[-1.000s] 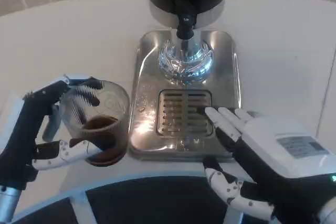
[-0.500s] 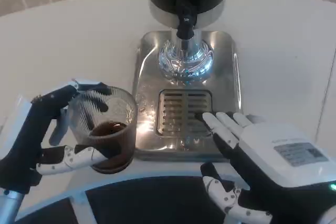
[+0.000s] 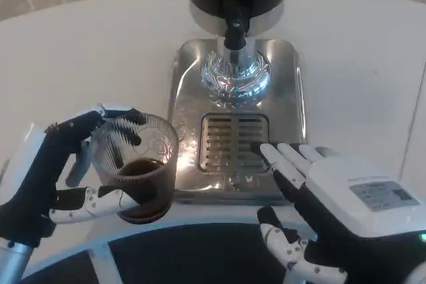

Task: Grasp the cup under the faucet to collect the drink, then remove the cup.

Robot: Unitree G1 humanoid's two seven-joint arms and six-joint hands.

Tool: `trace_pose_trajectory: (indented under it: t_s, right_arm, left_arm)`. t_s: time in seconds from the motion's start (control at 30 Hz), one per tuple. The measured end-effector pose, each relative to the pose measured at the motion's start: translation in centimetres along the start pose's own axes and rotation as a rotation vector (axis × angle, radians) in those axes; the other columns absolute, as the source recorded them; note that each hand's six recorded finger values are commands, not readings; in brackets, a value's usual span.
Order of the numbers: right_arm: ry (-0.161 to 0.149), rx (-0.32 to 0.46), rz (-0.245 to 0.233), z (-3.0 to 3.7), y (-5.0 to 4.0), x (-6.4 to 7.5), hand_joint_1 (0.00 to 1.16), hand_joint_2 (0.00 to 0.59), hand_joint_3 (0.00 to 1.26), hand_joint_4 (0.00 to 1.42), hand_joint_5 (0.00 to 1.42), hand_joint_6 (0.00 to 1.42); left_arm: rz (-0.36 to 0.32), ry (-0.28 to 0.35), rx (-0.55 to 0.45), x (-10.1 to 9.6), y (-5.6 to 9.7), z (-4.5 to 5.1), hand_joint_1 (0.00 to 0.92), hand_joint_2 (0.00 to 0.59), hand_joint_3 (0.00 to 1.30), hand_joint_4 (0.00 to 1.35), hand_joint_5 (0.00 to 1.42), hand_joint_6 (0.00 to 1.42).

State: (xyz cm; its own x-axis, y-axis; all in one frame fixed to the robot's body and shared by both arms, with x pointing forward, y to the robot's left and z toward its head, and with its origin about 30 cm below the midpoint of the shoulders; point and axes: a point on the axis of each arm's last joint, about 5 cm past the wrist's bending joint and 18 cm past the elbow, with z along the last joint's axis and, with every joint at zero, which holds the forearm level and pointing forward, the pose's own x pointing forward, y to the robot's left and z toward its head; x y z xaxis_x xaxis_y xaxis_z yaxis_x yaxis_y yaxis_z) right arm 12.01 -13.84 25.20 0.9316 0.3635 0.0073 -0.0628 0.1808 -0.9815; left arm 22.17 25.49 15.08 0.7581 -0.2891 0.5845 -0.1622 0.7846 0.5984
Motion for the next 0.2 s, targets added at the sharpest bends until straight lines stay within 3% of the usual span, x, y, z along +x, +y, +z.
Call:
trace_pose_trajectory:
  t_s: [0.2]
  right_arm:
    - [0.0, 0.001, 0.001, 0.0, -0.02, 0.01, 0.12, 0.586, 0.0, 0.0, 0.0, 0.0]
  left_arm:
    - [0.0, 0.001, -0.001, -0.01, -0.01, -0.01, 0.581, 0.036, 0.97, 1.16, 1.35, 1.42]
